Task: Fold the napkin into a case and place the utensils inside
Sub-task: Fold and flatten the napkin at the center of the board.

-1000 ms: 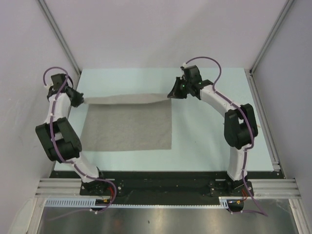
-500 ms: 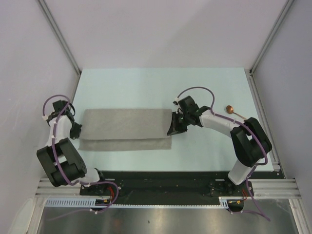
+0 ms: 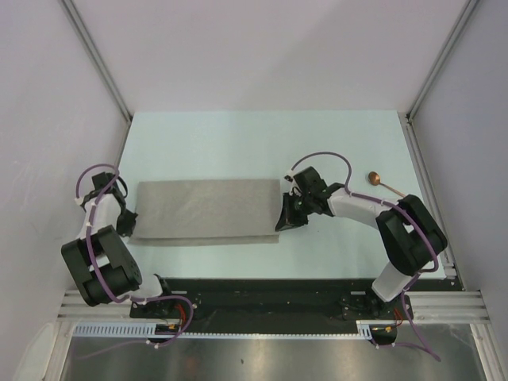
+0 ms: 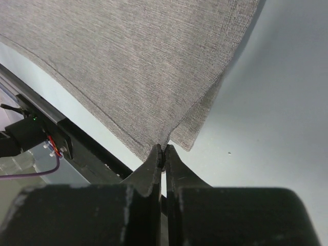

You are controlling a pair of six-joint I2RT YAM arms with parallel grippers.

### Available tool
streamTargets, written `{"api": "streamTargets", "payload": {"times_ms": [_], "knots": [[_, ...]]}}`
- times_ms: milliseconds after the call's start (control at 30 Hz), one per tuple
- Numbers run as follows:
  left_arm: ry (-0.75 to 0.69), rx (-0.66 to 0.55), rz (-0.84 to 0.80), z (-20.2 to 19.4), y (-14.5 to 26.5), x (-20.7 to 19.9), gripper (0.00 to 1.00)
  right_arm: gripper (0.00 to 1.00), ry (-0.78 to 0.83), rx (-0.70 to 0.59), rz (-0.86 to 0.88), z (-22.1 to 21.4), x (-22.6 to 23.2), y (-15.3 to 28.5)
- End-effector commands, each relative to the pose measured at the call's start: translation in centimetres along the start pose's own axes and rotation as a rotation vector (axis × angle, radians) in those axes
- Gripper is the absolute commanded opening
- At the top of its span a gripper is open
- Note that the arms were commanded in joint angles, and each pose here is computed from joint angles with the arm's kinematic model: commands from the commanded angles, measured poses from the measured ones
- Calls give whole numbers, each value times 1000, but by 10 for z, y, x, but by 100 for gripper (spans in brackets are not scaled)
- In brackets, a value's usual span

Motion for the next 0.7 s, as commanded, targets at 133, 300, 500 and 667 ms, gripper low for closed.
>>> {"api": "streamTargets", "payload": {"times_ms": [133, 300, 500, 667], "knots": [[-14, -53, 43, 4, -2, 9, 0, 0, -5, 34, 24, -15, -1, -11], [-21, -23, 64, 1, -7, 10, 0, 0, -3, 45, 28, -17, -1, -15], [-21, -6, 86, -4, -13, 11, 0, 0, -15, 70, 18, -19, -7, -23], [-26, 13, 103, -7, -17, 13, 0, 0, -26, 82, 7, -22, -13, -29]]}}
Point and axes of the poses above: each gripper's point midway between its finger pads, its own y axis back along the fingers, its own x axis along the line the jaws close on, z = x × y, the point moved 5 cm from there along y, back along the fingers, and after that the axes turned 4 degrees about -y, right-handed, at the moved point
